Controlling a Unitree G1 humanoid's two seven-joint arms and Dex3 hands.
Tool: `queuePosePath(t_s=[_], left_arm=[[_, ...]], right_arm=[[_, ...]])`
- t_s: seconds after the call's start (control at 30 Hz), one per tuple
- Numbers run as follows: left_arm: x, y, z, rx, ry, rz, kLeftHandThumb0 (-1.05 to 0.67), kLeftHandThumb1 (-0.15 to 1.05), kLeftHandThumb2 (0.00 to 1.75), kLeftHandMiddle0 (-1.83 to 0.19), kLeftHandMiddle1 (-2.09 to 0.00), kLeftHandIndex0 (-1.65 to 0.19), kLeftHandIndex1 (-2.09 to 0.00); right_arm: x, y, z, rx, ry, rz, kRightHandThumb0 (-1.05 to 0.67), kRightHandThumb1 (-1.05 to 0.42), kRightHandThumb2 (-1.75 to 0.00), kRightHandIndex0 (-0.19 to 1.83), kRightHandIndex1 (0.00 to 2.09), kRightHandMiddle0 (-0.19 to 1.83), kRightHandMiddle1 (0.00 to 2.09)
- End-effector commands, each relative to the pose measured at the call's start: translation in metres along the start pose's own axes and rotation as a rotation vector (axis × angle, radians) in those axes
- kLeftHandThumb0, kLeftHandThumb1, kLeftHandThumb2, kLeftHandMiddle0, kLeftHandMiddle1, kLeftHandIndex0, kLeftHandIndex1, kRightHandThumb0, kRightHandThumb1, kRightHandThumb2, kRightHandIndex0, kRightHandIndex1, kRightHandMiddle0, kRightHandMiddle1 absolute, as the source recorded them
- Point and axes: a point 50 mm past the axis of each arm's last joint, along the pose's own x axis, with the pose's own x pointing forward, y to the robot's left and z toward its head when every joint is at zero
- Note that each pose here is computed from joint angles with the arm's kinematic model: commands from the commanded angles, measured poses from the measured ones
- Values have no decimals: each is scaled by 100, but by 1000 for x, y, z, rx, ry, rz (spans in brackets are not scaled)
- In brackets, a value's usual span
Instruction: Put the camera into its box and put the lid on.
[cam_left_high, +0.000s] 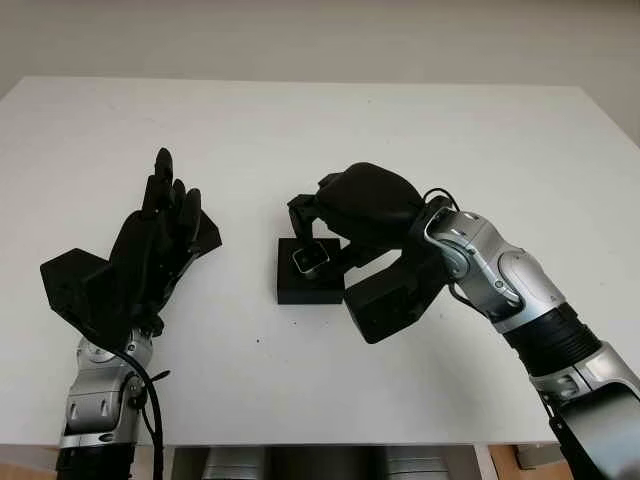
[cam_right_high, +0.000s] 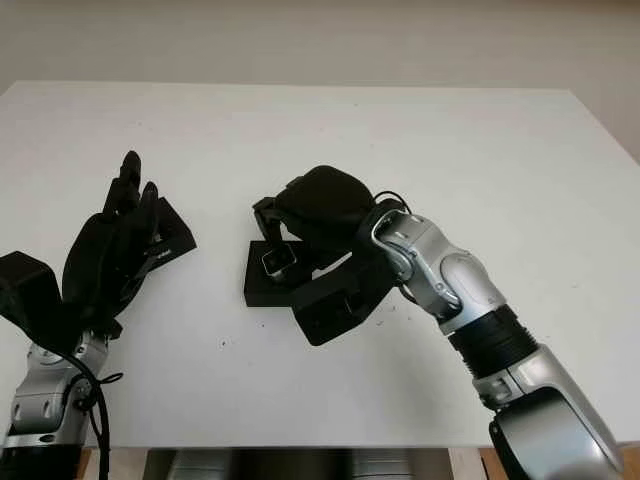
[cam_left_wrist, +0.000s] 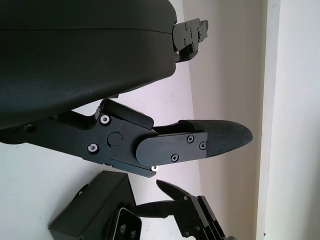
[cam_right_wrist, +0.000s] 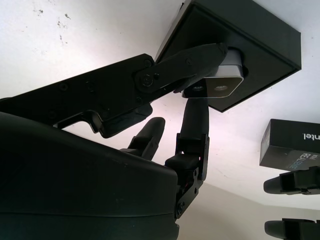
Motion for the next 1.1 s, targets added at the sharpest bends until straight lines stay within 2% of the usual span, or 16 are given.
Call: queuePosePath(t_s=[0.0,0.43,0.73,0.9,1.07], left_arm=[[1,1,4,7,-23,-2,-77,105,51,19,0,19,0],[2,1,5,4,-25,-10,-77,105,51,19,0,19,0],[2,1,5,6,-20,-7,-77,105,50,19,0,19,0],[1,1,5,5,-22,-9,-77,105,50,19,0,19,0],[1,2,4,4,-17,-6,-77,105,49,19,0,19,0]], right_arm=[[-1,3,-1,56,4,-8,-48,-97,-5,32,81,46,160],[-1,7,-8,287,43,-130,-44,-96,-5,23,93,48,154],[-4,9,-9,377,78,-184,-43,-95,-5,16,101,42,167],[-6,11,-8,395,95,-188,-42,-96,-6,16,100,38,175],[-9,15,-8,421,115,-192,-41,-95,-5,19,97,39,175]])
